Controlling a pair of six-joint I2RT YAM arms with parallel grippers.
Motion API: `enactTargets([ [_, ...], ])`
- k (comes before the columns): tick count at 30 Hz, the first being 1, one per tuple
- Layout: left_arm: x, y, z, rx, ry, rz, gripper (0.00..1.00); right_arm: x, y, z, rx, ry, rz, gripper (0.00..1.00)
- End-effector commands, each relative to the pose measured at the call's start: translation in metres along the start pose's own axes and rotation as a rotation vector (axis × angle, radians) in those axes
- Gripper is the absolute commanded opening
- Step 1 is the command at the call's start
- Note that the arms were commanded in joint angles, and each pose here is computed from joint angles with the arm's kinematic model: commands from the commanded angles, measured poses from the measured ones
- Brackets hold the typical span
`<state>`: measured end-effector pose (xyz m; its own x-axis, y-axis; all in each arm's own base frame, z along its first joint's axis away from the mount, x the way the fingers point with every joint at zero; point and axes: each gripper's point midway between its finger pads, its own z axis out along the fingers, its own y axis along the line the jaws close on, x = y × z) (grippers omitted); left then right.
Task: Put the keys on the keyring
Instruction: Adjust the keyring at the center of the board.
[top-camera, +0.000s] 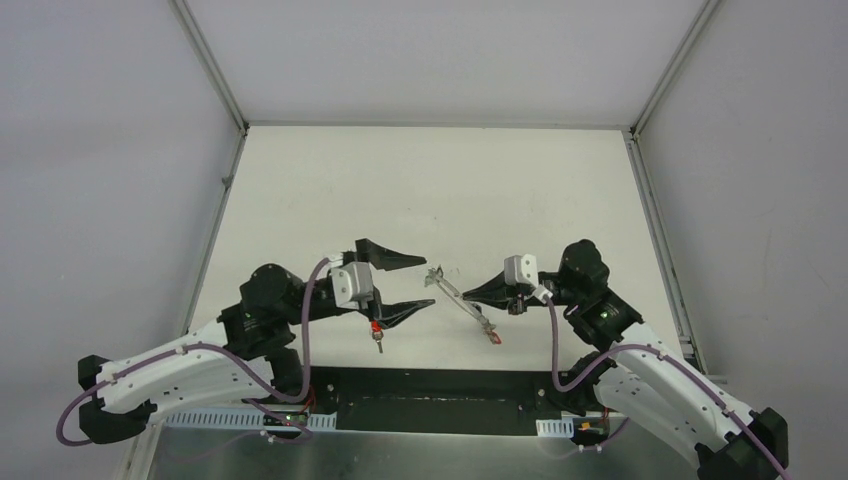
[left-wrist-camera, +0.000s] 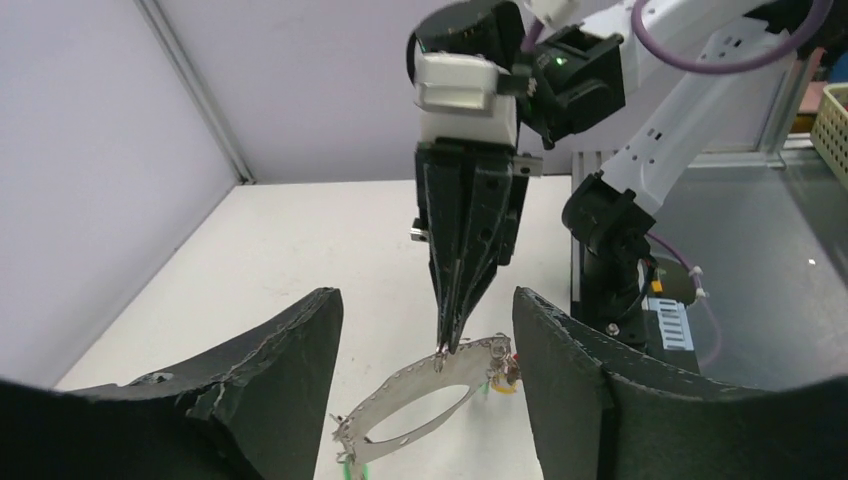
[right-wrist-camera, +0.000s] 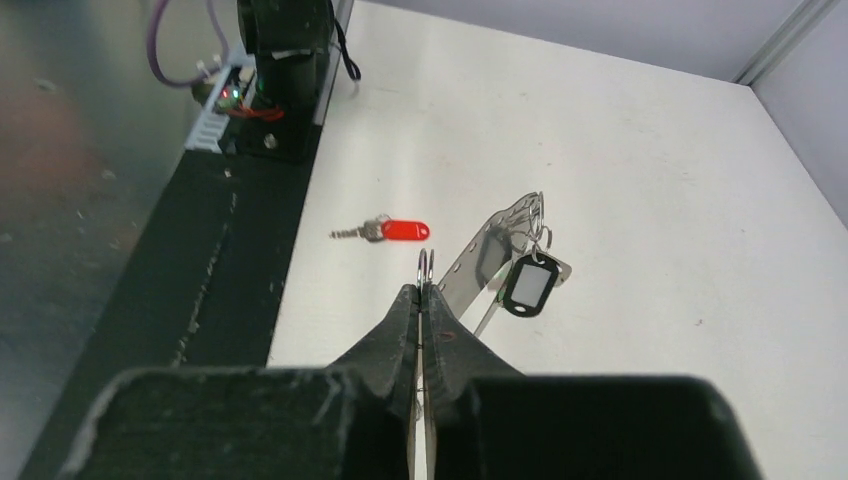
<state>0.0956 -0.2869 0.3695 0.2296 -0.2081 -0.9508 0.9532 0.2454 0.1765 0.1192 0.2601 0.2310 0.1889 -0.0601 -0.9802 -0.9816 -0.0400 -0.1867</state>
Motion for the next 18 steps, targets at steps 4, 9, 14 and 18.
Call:
enactTargets([
  [4,-0.008,0.031,-0.019,-0.23,0.028,-0.156,0.78,-0.01,-0.009,-0.005,-0.016,0.026,-0.279,0.0],
  [9,0.018,0.054,-0.025,-0.43,0.12,-0.317,0.96,-0.004,-0.005,-0.006,-0.026,0.05,-0.24,0.0],
  [14,0.056,0.075,-0.029,-0.638,0.309,-0.436,0.99,0.001,-0.002,-0.01,0.001,0.074,-0.153,0.0],
  [18,0.094,0.081,-0.032,-0.718,0.476,-0.508,0.99,0.006,0.001,-0.014,0.034,0.082,-0.107,0.0],
])
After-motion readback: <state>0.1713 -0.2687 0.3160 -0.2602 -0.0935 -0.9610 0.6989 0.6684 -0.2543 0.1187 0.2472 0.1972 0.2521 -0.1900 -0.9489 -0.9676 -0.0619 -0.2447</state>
